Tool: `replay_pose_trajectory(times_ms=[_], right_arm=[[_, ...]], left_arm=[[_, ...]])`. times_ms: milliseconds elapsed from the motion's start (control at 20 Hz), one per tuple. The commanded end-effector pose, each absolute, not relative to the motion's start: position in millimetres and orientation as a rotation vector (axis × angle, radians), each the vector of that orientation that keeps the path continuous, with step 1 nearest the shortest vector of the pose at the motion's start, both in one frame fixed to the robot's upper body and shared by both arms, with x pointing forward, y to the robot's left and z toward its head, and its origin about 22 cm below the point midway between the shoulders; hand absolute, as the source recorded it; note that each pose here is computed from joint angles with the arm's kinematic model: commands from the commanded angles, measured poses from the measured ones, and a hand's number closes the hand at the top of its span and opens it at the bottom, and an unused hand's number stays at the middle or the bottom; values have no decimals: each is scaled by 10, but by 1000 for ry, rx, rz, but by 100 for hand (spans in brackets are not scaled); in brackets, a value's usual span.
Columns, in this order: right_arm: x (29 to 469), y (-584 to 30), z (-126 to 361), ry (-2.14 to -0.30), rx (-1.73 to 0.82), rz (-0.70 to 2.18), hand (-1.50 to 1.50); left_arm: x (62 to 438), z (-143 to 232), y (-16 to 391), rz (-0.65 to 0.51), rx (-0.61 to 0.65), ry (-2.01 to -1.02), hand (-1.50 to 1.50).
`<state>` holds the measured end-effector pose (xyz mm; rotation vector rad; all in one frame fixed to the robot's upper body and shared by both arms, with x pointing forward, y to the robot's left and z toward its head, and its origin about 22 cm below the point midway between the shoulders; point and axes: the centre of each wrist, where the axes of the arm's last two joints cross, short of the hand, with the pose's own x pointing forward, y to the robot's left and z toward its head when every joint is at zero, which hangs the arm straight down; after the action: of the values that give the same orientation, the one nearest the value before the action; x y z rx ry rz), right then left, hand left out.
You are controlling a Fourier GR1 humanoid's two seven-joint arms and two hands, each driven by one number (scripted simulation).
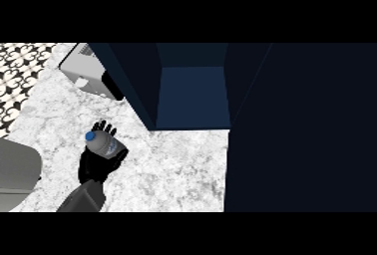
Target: Pick up the bottled water, place it into the cabinet and close the cabinet
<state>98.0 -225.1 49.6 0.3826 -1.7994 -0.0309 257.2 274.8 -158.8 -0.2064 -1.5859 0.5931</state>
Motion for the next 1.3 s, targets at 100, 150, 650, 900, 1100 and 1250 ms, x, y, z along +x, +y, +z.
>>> replay_pose_trajectory(times_ms=[100,150,650,900,1100,1250], right_arm=[[978,-2202,632,-1800,377,-38,-150],[1148,-2133,535,-1777,379,-30,-150],[1044,-2258,440,-1793,372,-31,-150],[1024,-2217,643,-1792,364,-37,-150],[977,-2229,423,-1785,374,-30,-150],[1104,-2174,486,-1792,348,-30,-150]], left_arm=[[2725,-1482,2783,558,-284,-1636,150],[2663,-1567,2568,584,-275,-1644,150],[2215,-1709,3076,415,-402,-1524,150],[2347,-1604,3064,400,-424,-1563,150],[2255,-1627,3210,452,-427,-1578,150],[2307,-1588,3095,445,-470,-1586,150]])
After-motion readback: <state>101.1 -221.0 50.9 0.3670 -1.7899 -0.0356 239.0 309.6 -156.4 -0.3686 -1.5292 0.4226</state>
